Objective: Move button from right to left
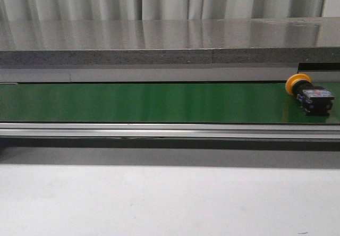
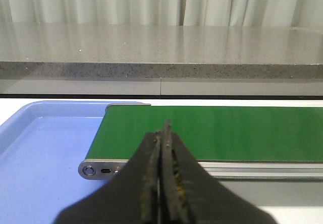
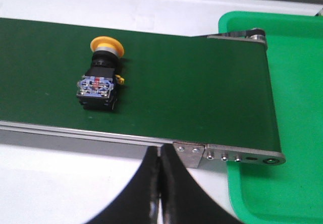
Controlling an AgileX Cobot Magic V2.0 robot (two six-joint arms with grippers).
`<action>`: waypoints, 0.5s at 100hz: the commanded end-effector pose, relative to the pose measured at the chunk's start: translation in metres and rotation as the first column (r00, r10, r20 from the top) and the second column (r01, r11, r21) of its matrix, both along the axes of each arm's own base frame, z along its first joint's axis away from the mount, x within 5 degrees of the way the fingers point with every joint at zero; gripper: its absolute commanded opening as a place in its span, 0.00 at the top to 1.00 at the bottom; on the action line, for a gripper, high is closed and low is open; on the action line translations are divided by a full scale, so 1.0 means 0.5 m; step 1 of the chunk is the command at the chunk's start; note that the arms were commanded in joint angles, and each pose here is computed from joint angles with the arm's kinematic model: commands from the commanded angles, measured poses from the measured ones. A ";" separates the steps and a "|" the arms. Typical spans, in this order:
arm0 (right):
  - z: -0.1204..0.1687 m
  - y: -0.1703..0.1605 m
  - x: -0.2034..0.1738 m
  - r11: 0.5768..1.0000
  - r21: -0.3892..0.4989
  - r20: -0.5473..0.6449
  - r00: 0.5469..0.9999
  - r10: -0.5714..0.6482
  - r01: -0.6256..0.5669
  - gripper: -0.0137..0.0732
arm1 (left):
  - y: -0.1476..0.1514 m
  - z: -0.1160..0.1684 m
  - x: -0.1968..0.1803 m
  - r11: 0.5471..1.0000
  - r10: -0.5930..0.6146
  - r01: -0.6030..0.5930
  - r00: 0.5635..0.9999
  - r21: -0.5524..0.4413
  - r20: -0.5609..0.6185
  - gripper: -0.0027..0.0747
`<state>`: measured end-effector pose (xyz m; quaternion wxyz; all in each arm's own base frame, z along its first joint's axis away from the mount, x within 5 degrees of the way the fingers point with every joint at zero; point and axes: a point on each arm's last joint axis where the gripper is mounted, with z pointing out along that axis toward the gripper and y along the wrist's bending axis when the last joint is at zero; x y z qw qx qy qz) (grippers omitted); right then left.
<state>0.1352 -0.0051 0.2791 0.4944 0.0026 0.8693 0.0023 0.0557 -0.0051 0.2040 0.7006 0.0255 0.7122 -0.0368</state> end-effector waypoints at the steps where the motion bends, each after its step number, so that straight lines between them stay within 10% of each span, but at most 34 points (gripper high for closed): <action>1: 0.028 0.000 -0.016 1.000 -0.015 0.159 0.987 -0.010 0.012 0.92 | 0.001 -0.013 -0.001 1.000 0.005 -0.003 0.998 -0.025 0.061 0.99; 50: -0.016 0.003 -0.106 0.997 -0.062 0.360 0.933 -0.014 0.039 0.92 | 0.001 -0.013 -0.001 1.000 0.005 -0.003 0.998 -0.025 0.061 0.99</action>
